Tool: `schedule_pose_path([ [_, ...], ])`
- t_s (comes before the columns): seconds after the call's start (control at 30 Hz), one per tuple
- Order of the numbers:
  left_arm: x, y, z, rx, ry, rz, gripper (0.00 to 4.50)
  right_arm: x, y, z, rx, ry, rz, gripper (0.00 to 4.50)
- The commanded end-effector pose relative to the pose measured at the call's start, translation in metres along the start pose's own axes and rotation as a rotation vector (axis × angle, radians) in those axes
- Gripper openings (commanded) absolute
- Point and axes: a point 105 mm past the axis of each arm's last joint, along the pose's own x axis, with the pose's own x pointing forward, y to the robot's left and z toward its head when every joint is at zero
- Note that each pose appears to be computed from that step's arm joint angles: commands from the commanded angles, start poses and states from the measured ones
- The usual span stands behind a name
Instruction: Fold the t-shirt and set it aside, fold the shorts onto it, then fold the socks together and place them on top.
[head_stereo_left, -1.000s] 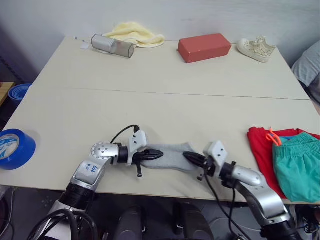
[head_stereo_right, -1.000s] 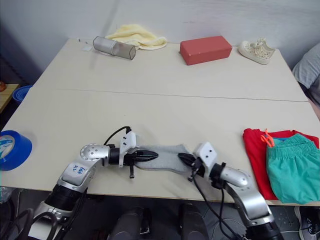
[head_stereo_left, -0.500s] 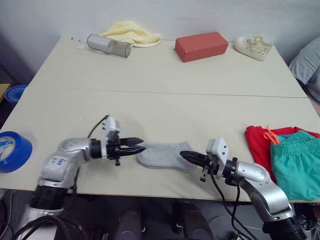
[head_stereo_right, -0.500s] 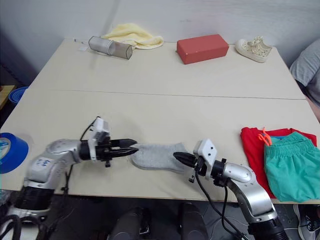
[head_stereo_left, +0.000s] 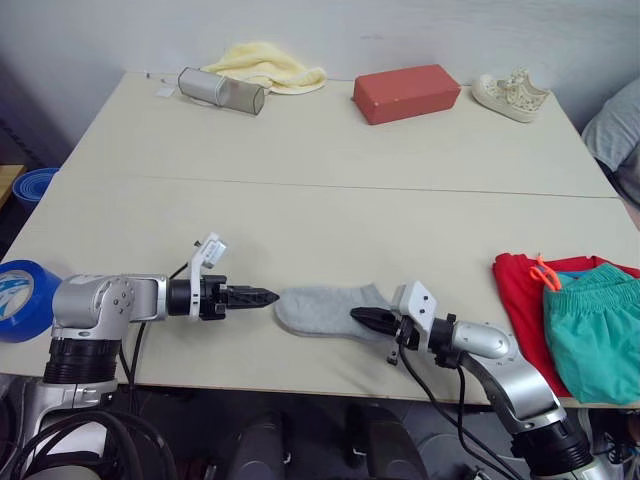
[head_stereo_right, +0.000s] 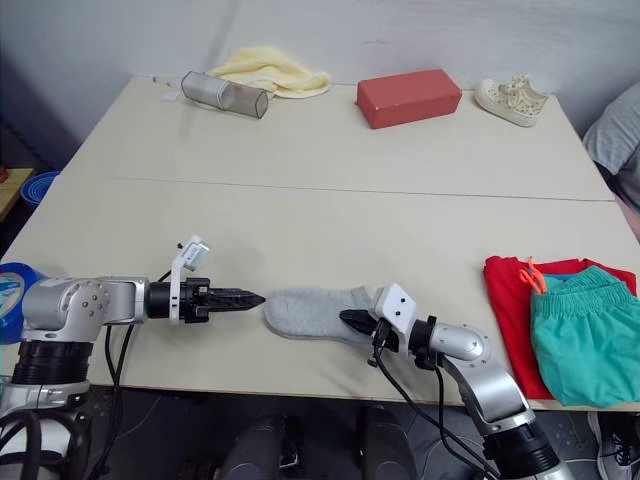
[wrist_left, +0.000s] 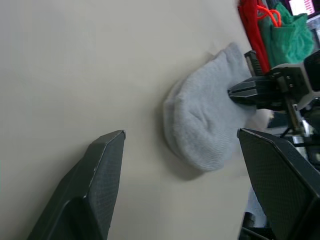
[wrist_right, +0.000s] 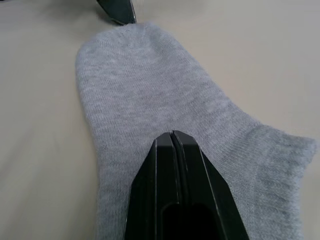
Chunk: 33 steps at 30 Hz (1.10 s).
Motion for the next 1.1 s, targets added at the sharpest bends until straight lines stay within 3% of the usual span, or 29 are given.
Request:
schedule_pose_path([
  [0.03,0.007,-0.006,-0.007,0.002,0.092,-0.012,4.46,0.003,0.005,-0.003,0.003,0.013,0.024,0.0],
  [0.2,0.016,0.005,-0.008,0.074,0.143,0.077,4.46,0.005,0.002,-0.002,0.002,0.012,0.02,0.0],
  [0.37,0.031,-0.025,-0.016,0.044,0.217,-0.073,4.46,0.007,0.002,-0.001,0.0,0.007,0.018,0.0],
  [0.6,0.049,-0.023,-0.016,0.05,0.241,-0.057,4.46,0.006,0.003,-0.003,0.006,0.014,0.013,0.0],
  [0.7,0.054,-0.025,-0.013,0.05,0.227,-0.069,3.94,0.006,0.003,-0.004,0.008,0.017,0.008,0.0],
  [1.1,0.05,-0.032,0.006,0.15,0.194,-0.04,0.15,0.005,0.006,-0.007,0.017,0.03,0.004,0.0],
])
